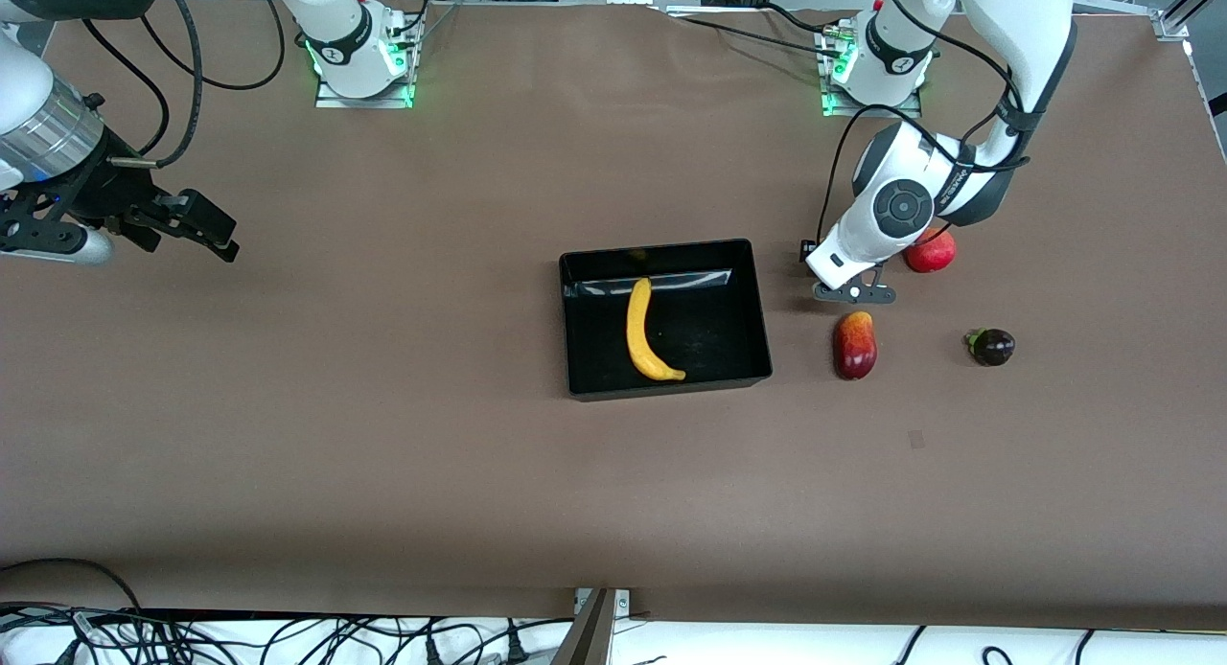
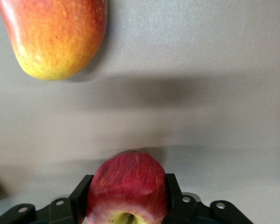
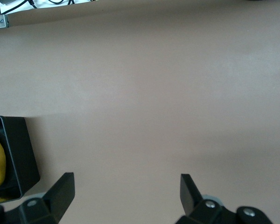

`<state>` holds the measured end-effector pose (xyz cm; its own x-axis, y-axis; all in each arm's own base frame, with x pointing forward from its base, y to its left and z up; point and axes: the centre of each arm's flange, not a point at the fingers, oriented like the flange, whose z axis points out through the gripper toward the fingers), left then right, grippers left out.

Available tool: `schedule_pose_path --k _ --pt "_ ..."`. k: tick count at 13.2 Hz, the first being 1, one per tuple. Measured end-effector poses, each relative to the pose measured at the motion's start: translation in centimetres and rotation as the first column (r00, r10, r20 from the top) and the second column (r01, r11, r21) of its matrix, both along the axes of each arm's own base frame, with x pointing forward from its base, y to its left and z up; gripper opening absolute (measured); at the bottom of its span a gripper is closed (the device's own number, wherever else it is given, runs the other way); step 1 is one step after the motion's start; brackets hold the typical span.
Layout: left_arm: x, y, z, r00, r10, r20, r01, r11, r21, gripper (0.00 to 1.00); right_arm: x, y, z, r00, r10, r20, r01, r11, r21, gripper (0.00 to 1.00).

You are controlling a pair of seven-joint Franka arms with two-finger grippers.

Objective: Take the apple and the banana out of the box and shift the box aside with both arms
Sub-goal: 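Lower the apple onto the table and open the left gripper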

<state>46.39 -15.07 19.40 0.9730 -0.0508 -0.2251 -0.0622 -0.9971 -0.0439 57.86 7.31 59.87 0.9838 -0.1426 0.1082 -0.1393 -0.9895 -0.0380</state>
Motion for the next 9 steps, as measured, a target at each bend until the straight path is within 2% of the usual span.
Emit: schedule_pose_path --k 3,5,7,9 --pt "2.3 -0.2 3.8 1.000 0.009 0.026 -0.010 1.000 0.011 1.00 0.0 0.0 0.0 1.000 -0.001 0.000 0.001 1.000 0.000 1.00" --pt "5.6 -2.1 10.7 1.000 0.015 0.015 -0.016 0.999 0.039 1.00 0.0 0.0 0.0 1.000 -0.001 0.000 0.001 1.000 0.000 1.00" --pt "8.0 -7.1 16.9 0.997 0.044 0.066 -0.046 0.998 0.030 1.00 0.0 0.0 0.0 1.000 0.000 0.001 0.000 1.000 0.000 1.00" --pt "9.4 -13.8 18.7 0.992 0.078 0.101 -0.075 0.997 -0.027 1.00 0.0 0.1 0.1 1.000 0.000 0.001 0.000 1.000 0.000 1.00"
